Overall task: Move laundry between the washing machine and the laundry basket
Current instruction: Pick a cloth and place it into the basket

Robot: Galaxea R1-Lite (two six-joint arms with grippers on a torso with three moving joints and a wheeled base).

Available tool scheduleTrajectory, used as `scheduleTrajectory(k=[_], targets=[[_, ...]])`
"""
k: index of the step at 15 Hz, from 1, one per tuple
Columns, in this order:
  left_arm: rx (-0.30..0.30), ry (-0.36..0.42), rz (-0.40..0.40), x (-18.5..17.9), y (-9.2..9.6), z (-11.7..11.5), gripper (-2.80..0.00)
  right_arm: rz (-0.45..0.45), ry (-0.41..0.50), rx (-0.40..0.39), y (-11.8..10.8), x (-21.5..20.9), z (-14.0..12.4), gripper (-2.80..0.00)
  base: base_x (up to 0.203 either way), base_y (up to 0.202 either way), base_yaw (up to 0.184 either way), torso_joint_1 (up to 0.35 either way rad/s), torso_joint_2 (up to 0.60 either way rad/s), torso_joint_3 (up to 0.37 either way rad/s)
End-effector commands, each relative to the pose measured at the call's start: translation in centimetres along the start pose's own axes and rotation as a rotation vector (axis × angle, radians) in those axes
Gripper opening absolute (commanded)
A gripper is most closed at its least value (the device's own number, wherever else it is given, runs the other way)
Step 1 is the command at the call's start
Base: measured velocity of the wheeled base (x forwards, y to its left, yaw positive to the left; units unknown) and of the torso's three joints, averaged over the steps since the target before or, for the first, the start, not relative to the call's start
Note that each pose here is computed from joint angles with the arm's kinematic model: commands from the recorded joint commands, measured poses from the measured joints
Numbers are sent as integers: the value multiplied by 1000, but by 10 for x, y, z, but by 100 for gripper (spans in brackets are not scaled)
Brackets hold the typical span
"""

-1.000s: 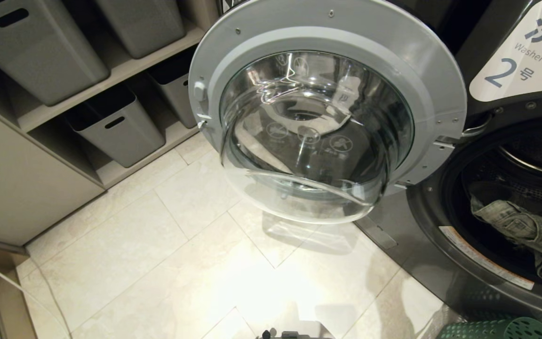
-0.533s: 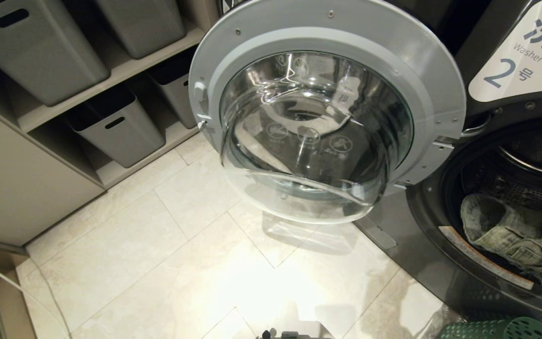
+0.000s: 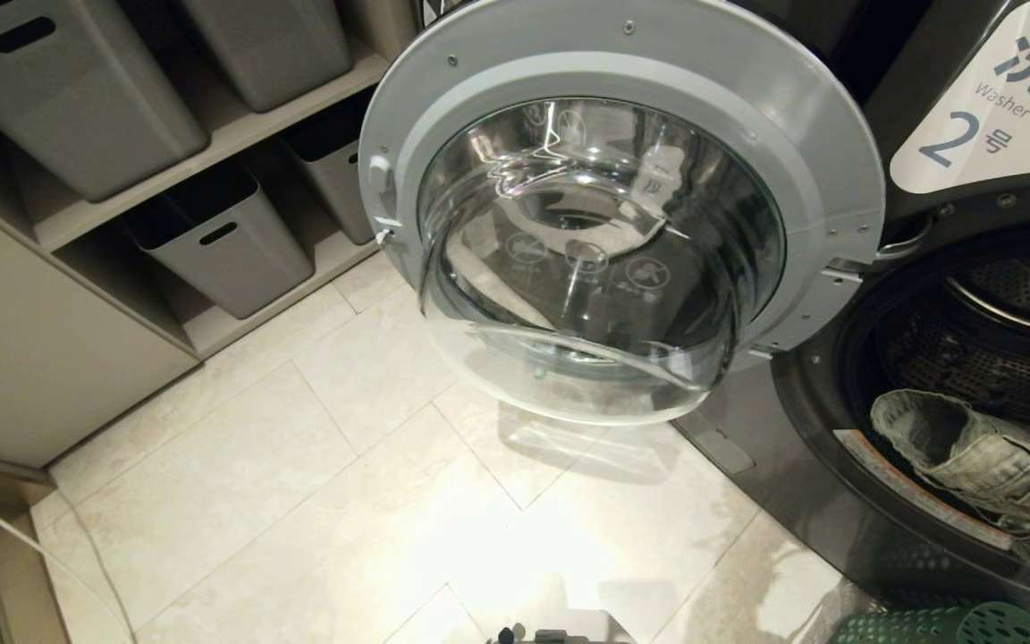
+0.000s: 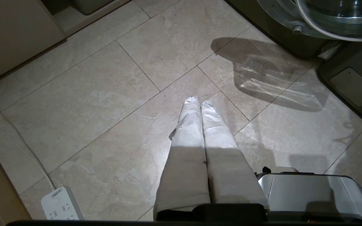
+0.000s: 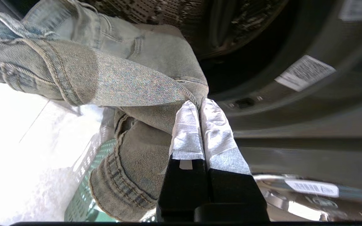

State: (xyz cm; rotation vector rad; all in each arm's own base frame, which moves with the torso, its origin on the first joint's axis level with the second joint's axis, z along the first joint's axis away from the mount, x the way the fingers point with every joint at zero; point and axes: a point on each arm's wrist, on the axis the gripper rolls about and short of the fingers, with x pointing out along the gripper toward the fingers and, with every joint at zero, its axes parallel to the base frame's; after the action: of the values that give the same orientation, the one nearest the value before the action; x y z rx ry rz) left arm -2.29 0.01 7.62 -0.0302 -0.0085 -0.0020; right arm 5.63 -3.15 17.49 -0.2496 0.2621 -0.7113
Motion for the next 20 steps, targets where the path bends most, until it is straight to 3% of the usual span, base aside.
scheduleTrajectory(k=[1,8,15,20], targets=[[0,1,0,0,0,0,-280,-39,-47,20,-6,-14,1,-280,0,0,0,0,0,0],[0,1,0,0,0,0,-280,-82,-120,53,-21,-43,13,-280,0,0,0,0,0,0],[0,1,0,0,0,0,-280,-108,-191,104,-39,-59,58,-280,0,0,0,0,0,0],[0,1,0,0,0,0,-280,-108,-184,103,-40,-61,58,-280,0,0,0,0,0,0]])
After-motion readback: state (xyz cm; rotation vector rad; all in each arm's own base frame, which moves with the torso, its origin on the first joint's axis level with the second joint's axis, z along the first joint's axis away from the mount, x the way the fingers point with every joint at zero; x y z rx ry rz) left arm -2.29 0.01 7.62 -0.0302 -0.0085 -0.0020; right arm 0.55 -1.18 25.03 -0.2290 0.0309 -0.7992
